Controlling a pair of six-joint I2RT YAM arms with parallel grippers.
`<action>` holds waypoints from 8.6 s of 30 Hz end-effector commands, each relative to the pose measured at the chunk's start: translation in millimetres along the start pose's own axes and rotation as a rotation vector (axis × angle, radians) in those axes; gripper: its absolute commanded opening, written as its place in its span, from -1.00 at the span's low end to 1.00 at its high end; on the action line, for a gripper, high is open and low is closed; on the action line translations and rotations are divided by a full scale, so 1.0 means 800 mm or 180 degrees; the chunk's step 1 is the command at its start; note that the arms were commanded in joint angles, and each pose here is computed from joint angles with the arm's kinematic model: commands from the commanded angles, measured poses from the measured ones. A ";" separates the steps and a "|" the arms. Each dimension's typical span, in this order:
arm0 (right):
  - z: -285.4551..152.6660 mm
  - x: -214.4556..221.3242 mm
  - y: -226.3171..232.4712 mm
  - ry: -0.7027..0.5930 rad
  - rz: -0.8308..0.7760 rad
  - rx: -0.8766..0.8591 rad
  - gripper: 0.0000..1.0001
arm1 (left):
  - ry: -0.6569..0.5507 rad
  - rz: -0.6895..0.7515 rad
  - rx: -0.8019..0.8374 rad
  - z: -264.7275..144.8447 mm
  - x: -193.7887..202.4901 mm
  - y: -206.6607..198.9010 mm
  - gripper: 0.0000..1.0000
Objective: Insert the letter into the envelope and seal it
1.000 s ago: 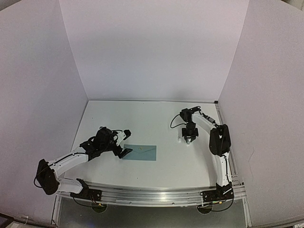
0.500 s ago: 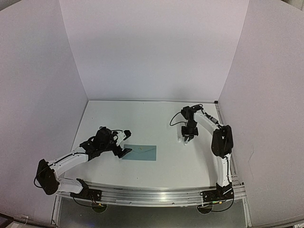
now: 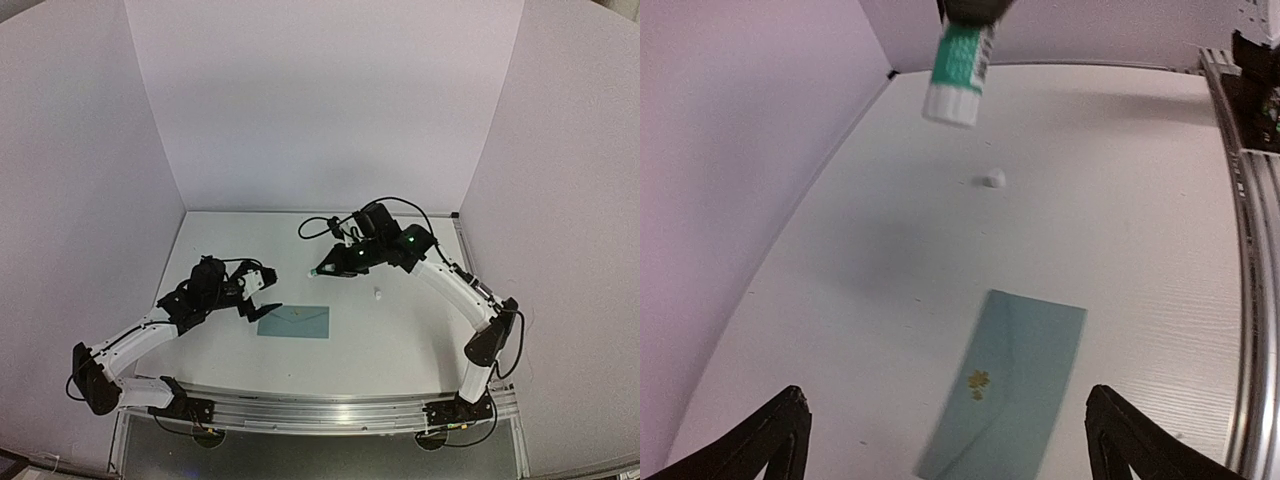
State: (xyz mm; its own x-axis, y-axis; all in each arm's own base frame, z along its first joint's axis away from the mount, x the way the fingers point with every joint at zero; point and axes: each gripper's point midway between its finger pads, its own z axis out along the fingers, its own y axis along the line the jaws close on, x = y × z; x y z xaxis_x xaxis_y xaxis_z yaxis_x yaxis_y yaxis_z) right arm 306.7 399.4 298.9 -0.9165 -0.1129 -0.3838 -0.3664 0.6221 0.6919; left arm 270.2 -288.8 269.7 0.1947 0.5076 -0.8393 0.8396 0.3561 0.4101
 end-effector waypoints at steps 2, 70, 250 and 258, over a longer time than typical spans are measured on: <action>0.024 -0.033 0.053 -0.0303 0.0595 -0.0502 -1.00 | -0.0447 0.1170 -0.1199 -0.041 -0.056 0.071 0.91; 0.073 -0.015 0.112 -0.0237 0.0704 -0.0841 -1.00 | -0.0359 0.1306 -0.0636 -0.014 -0.042 0.038 -0.98; 0.073 0.096 0.142 -0.0730 -0.5312 -0.0996 -1.00 | 0.0199 -0.0293 0.2195 -0.075 -0.087 -0.075 -1.00; 0.094 0.109 0.119 -0.0525 -0.6703 -0.0124 -1.00 | 0.0017 -0.0445 0.2449 -0.085 -0.099 -0.080 -1.00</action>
State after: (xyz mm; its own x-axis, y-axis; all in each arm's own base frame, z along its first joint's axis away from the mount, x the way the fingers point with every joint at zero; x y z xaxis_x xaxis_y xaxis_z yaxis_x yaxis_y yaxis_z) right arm 205.1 502.4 304.6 0.5627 -0.3578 -0.7452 -0.8266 -0.2344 -0.5116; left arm 187.0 -275.0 282.2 -0.0101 0.6895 -0.7242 0.9941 -0.0711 -0.0815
